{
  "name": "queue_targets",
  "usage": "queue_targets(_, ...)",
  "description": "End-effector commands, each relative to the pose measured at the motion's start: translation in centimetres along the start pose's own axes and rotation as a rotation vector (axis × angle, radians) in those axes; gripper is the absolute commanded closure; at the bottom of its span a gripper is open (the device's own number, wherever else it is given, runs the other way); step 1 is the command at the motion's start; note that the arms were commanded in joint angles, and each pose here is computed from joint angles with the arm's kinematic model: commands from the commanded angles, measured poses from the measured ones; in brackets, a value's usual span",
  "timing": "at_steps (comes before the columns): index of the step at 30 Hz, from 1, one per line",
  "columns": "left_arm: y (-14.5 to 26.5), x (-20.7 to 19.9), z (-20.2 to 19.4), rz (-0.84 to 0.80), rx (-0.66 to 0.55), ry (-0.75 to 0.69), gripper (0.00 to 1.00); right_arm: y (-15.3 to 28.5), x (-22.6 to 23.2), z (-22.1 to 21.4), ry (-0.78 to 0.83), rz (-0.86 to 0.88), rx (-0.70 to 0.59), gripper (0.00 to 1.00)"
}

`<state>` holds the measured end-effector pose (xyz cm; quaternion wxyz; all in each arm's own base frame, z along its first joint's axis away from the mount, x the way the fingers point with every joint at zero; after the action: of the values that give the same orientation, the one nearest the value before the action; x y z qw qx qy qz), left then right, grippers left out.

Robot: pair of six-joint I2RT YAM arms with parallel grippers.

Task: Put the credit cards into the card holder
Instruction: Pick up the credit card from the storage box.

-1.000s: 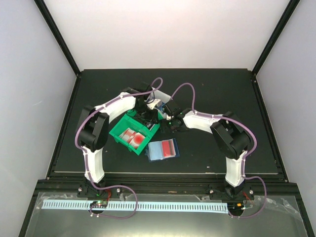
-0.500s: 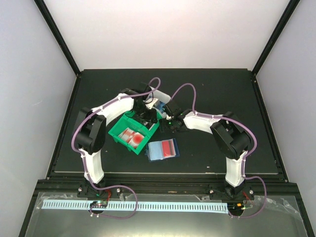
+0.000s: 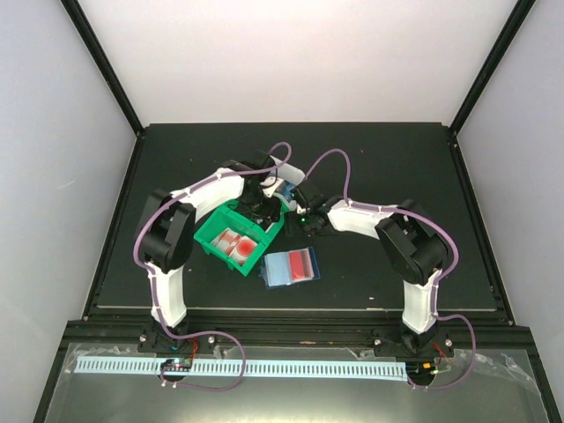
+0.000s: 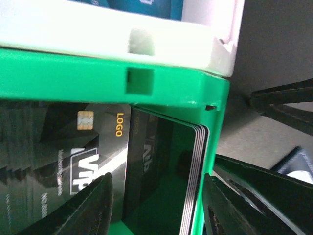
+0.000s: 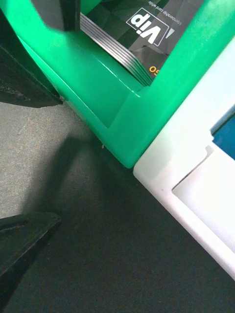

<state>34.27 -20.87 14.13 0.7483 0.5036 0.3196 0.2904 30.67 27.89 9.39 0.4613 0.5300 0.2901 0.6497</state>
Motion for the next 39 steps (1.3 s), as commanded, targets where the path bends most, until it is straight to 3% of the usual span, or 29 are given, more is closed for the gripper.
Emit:
queue_targets(1, -1.2, -0.5, 0.6, 0.053, 0.046, -0.061, 0.51, -1.1, -1.0, -1.4, -0.03, -0.022, 0.049, 0.41)
queue_targets(8, -2.7, -0.2, 0.0, 0.073, 0.115, -0.054, 0.64, -1.3, -1.3, -1.4, -0.042, -0.034, 0.039, 0.46)
queue_targets(15, -0.9, -0.8, 0.2, 0.055, 0.078, -0.062, 0.74, -1.2, -1.1, -1.3, -0.046, -0.033, 0.035, 0.46)
queue_targets(39, 1.5, -1.8, 0.4, 0.013, 0.03, -0.074, 0.82, -1.3, -1.1, -1.3, -0.045, -0.037, 0.037, 0.46)
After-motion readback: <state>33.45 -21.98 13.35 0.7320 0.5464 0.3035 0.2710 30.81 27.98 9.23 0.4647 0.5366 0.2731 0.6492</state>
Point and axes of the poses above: each gripper's point midway between its finger pads, its own y axis back along the fingers, its own x axis along the line the jaws close on, z = x × y, the point moved 8 cm from there along y, back along the fingers, and after that the axes turned 15 degrees about -y, right-handed, at the moved point
